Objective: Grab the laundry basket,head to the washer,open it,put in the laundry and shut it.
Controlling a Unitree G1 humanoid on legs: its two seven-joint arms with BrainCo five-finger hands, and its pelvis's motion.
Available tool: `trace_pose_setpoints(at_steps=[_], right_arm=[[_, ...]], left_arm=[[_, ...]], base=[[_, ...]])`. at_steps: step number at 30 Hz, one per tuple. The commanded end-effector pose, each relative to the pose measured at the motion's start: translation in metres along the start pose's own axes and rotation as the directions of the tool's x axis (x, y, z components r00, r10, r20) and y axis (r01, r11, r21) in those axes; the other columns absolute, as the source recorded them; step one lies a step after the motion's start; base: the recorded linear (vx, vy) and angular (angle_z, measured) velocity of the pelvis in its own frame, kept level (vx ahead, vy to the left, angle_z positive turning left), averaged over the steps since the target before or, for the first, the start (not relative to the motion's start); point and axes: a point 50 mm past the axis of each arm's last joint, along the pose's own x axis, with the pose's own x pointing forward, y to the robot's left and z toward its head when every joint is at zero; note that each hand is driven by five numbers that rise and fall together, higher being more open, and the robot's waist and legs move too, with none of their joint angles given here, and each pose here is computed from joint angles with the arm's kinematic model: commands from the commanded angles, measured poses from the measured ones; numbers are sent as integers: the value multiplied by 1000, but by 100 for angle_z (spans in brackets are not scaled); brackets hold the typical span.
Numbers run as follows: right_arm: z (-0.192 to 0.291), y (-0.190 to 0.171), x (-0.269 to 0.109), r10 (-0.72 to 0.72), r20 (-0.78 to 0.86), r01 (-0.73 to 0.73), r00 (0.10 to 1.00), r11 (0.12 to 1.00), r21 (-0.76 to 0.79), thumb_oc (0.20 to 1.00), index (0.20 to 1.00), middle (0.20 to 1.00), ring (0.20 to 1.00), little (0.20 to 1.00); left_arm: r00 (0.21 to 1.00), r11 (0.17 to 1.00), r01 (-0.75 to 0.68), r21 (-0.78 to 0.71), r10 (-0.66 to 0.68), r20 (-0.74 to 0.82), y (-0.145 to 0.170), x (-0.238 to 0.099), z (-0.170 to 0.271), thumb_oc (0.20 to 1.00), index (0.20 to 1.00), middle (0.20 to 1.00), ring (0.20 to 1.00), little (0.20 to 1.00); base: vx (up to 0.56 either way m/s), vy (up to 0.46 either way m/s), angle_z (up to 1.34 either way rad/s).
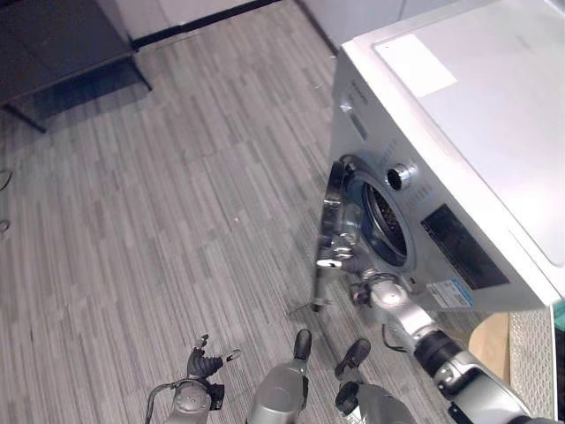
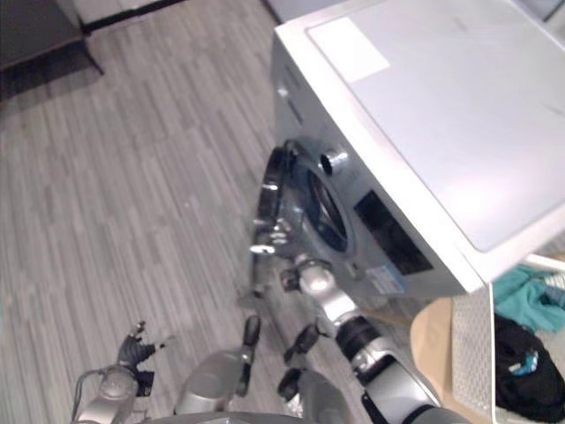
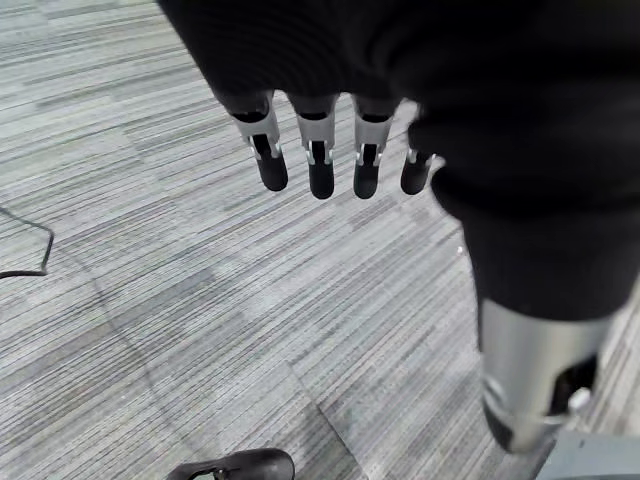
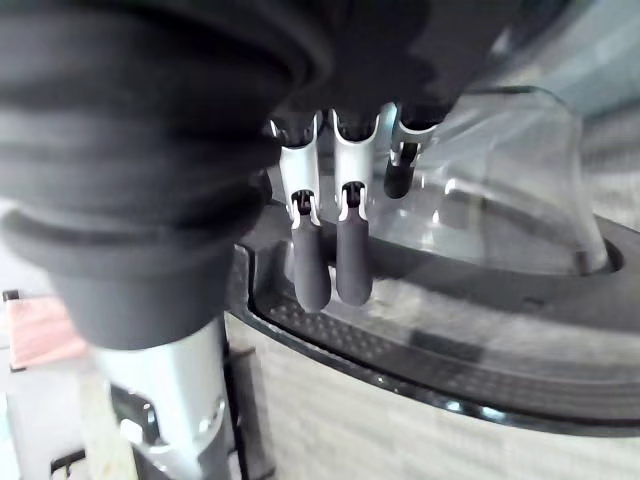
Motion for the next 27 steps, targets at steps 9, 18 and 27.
trace_pose_setpoints(at_steps=[9, 18, 27], right_arm=[[146, 15, 2, 34, 569, -106, 821, 990, 93, 1000, 1000, 1000, 1000, 1000], [82, 10, -32, 160, 438, -124, 885, 986, -111, 1000, 1000, 1000, 1000, 1000], [24, -44, -76, 65, 262, -27, 963, 989, -147, 1000, 1000, 1000, 1000, 1000]], left_arm=[[988, 998, -52, -31, 56, 144, 25, 8, 35, 1000, 1000, 1000, 1000, 1000], [923, 994, 47, 101, -82, 376, -5, 7, 101, 1000, 1000, 1000, 1000, 1000], [817, 943, -278, 185, 131, 561, 36, 29, 208, 1000, 1000, 1000, 1000, 1000]], base=[[60, -20, 100], [7, 52, -24], [-75, 85, -92]])
